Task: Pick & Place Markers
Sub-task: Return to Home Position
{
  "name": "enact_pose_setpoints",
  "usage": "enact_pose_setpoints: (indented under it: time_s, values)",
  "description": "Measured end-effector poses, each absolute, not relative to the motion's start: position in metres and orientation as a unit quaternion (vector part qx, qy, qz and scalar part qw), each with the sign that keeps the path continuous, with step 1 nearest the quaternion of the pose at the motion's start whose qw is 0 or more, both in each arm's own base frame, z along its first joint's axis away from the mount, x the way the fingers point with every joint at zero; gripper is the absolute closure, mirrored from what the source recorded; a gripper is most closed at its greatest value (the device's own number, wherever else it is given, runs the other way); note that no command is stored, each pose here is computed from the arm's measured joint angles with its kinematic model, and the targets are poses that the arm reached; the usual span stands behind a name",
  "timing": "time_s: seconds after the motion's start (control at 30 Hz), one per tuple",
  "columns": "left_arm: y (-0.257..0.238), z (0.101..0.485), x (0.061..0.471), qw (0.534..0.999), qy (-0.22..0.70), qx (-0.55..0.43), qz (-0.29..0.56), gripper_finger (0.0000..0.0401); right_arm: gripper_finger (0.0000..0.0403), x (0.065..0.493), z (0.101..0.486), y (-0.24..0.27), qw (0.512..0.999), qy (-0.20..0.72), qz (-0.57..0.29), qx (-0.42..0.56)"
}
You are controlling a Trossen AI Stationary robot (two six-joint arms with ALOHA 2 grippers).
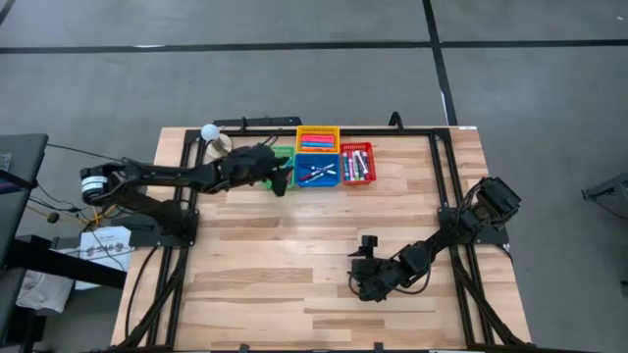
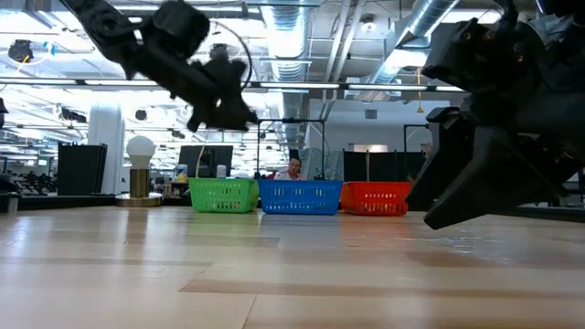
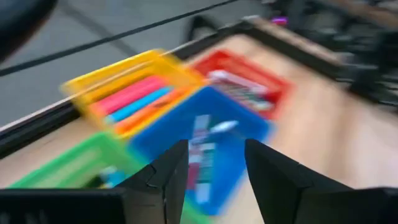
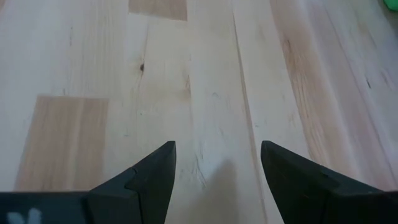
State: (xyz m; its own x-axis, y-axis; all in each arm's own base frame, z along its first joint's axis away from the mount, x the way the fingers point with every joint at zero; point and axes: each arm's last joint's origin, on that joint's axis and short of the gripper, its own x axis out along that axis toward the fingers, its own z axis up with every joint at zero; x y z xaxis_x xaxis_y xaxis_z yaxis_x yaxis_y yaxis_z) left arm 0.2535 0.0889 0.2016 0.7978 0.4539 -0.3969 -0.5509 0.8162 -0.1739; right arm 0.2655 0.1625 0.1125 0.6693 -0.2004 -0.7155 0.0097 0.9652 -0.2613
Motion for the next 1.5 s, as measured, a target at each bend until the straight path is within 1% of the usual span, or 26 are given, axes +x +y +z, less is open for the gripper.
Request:
enact_pose_setpoints:
  time_s: [0.1,0.2,0.3,0.37,0.47,0.53,0.6,0.67,0.73,0.87,1.03,1.2,1.3,1.37,1.43,1.5]
  values:
    - [0.068,0.216,0.251,0.959,0.152,-0.124,0.204,0.0242,0.0177,0.266,0.112,0.16,0.901,0.411,-0.056,-0.127]
    - [0.045,0.231,0.24,0.973,0.121,-0.115,0.159,0.0242,0.0177,0.266,0.112,0.16,0.905,0.408,-0.064,-0.1]
    - [0.022,0.242,0.22,0.986,0.089,-0.09,0.112,0.0242,0.0177,0.264,0.113,0.164,0.903,0.416,-0.03,-0.101]
    - [0.009,0.248,0.204,0.992,0.062,-0.076,0.082,0.0242,0.0177,0.265,0.125,0.166,0.912,0.4,-0.021,-0.09]
    - [-0.004,0.254,0.175,0.996,0.011,-0.057,0.065,0.0242,0.0177,0.26,0.16,0.165,0.933,0.35,0.001,-0.083]
    - [-0.008,0.251,0.156,0.996,-0.019,-0.056,0.074,0.0242,0.0177,0.246,0.184,0.16,0.945,0.313,0.017,-0.09]
    - [-0.009,0.245,0.141,0.994,-0.043,-0.06,0.082,0.0241,0.0177,0.221,0.202,0.151,0.958,0.271,0.018,-0.09]
    - [-0.01,0.237,0.131,0.993,-0.057,-0.065,0.075,0.0241,0.0177,0.192,0.209,0.14,0.972,0.223,0.016,-0.077]
    - [-0.011,0.227,0.123,0.993,-0.065,-0.068,0.066,0.0241,0.0177,0.165,0.212,0.128,0.984,0.164,0.035,-0.051]
    - [-0.013,0.207,0.117,0.993,-0.062,-0.082,0.053,0.024,0.0177,0.122,0.208,0.102,0.994,0.055,0.096,0.009]
    - [-0.016,0.186,0.117,0.992,-0.036,-0.114,0.041,0.024,0.0177,0.095,0.194,0.077,0.991,-0.018,0.117,0.063]
    - [-0.018,0.171,0.116,0.991,-0.023,-0.127,0.035,0.024,0.0177,0.081,0.178,0.064,0.988,-0.041,0.137,0.062]
    - [-0.017,0.173,0.116,0.991,-0.032,-0.126,0.043,0.024,0.0177,0.076,0.172,0.057,0.989,-0.02,0.129,0.07]
    - [-0.017,0.174,0.115,0.991,-0.036,-0.122,0.045,0.024,0.0177,0.075,0.176,0.057,0.988,-0.033,0.135,0.071]
    - [-0.017,0.174,0.115,0.991,-0.036,-0.121,0.045,0.024,0.0177,0.074,0.177,0.058,0.987,-0.032,0.151,0.053]
    - [-0.017,0.173,0.115,0.992,-0.033,-0.116,0.046,0.024,0.0177,0.073,0.176,0.058,0.987,-0.023,0.15,0.045]
